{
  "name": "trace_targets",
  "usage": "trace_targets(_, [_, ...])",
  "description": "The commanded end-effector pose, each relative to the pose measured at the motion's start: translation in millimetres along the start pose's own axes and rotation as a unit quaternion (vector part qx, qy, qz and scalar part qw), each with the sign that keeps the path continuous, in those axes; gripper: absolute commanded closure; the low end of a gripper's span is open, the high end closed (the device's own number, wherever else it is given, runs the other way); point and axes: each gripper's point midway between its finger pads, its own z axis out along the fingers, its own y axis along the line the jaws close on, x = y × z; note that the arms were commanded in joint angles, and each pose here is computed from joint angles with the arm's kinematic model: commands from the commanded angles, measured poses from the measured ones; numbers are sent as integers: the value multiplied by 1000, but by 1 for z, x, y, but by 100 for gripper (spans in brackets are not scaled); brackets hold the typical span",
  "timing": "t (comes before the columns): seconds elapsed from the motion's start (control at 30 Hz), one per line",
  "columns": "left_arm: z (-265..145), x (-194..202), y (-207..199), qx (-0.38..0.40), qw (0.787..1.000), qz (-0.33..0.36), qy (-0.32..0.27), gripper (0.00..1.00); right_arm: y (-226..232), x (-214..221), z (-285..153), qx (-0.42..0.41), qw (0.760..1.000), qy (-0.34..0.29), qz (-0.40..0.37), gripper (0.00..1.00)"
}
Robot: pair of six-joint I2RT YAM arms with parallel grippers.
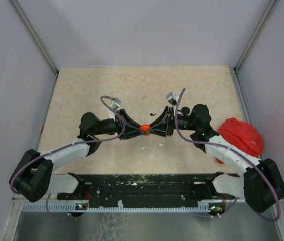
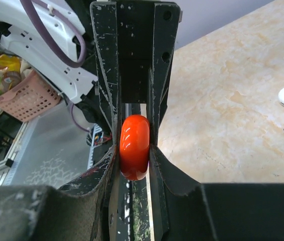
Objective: Insert the wireless bluetooth earbuds into the charging case
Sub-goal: Pick up the charging case at the center of the board.
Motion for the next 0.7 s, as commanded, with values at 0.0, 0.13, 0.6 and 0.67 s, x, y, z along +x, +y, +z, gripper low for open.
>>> trace_targets(0.0, [-2,-1,-17,36,996,55,59,63,10,-11,2,-10,999,14,-44,87])
trace_targets(0.13, [-6,5,-19,34,993,68,91,60,13,-10,1,-18,998,24,-46,87])
trace_targets(0.6, [-7,6,-18,31,990,74,113,75,21,-7,7,-38,997,39,-50,87])
trace_targets(0.67, [-8,7,-17,29,990,77,115,83,23,-6,8,-41,997,40,-51,86])
